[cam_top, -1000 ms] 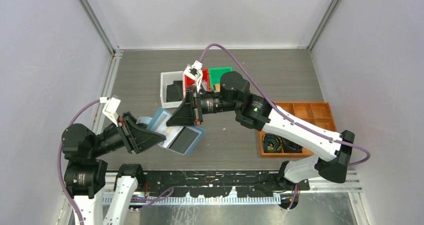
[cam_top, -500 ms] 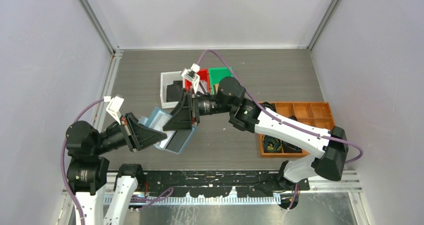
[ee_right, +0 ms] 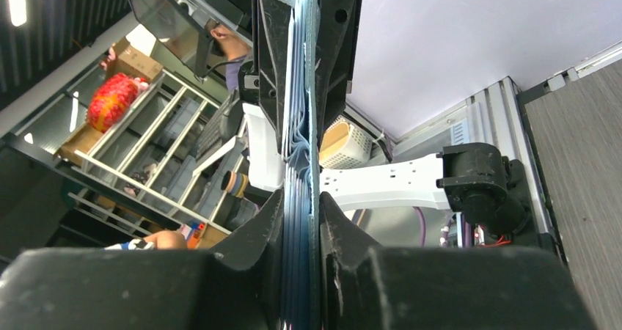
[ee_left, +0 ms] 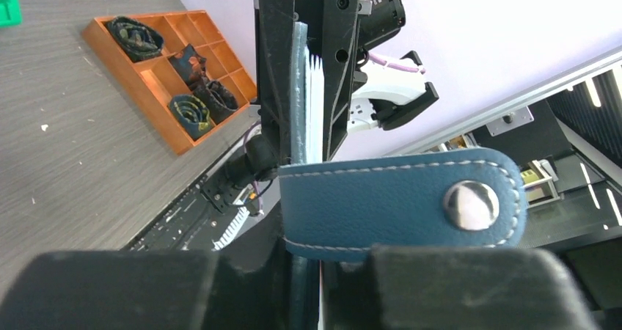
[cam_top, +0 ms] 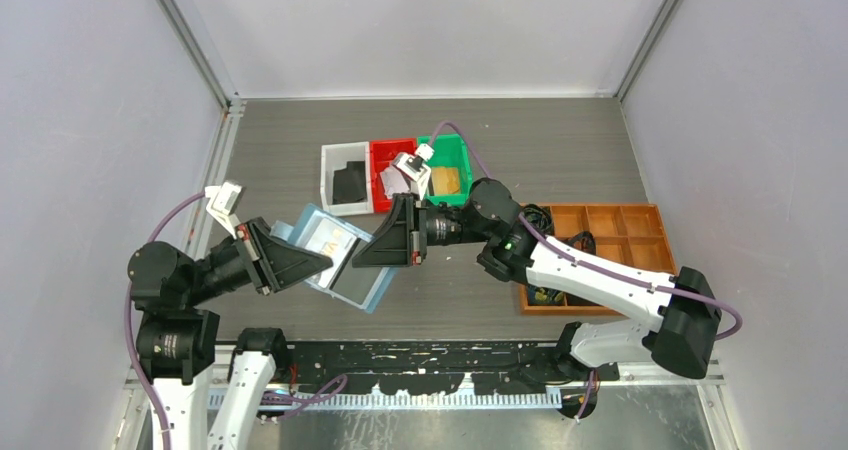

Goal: Take the credit cards out of the card holder
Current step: Remove the credit card from the card holder.

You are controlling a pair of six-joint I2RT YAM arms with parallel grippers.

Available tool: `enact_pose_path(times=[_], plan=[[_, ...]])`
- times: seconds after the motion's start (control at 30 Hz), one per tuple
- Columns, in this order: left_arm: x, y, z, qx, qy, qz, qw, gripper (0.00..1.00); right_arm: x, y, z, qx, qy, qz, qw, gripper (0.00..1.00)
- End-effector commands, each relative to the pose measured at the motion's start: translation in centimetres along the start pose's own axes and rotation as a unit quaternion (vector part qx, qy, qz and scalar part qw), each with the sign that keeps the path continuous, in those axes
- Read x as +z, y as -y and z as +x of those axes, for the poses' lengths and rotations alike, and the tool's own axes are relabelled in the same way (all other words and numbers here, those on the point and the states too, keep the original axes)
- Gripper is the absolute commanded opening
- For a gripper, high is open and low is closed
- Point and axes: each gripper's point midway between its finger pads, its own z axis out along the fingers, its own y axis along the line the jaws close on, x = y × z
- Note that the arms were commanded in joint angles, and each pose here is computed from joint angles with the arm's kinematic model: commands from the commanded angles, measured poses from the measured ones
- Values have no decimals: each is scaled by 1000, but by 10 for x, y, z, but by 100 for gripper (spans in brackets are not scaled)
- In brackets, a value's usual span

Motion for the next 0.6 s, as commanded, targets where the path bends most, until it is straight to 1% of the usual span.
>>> enact_pose_path(times=[0.0, 0.03, 0.1, 0.3, 0.37, 0.43, 0.47, 0.57], plan=[[3, 1, -12, 5, 22, -1, 1000, 24, -1, -36, -21, -36, 33, -38, 998, 11], [3, 0, -12, 2, 22, -2, 1000, 27, -1, -36, -22, -42, 34, -34, 998, 10], [4, -1, -14, -3, 24, -4, 1000, 30, -2, -29, -19, -41, 26, -15, 999, 9], [7, -6, -17, -6, 25, -5, 1000, 30, -1, -23, -18, -41, 18, 2, 999, 7], [7, -7, -16, -9, 23, -5, 1000, 28, -1, -20, -18, -42, 18, 7, 999, 7], [6, -6, -14, -9, 21, -3, 1000, 22, -2, -19, -17, -44, 18, 12, 999, 7], [6, -6, -14, -9, 20, -2, 1000, 19, -2, -18, -16, -45, 17, 14, 999, 8], [5, -2, -13, -5, 20, 0, 1000, 11, -4, -14, -15, -45, 16, 23, 999, 21]])
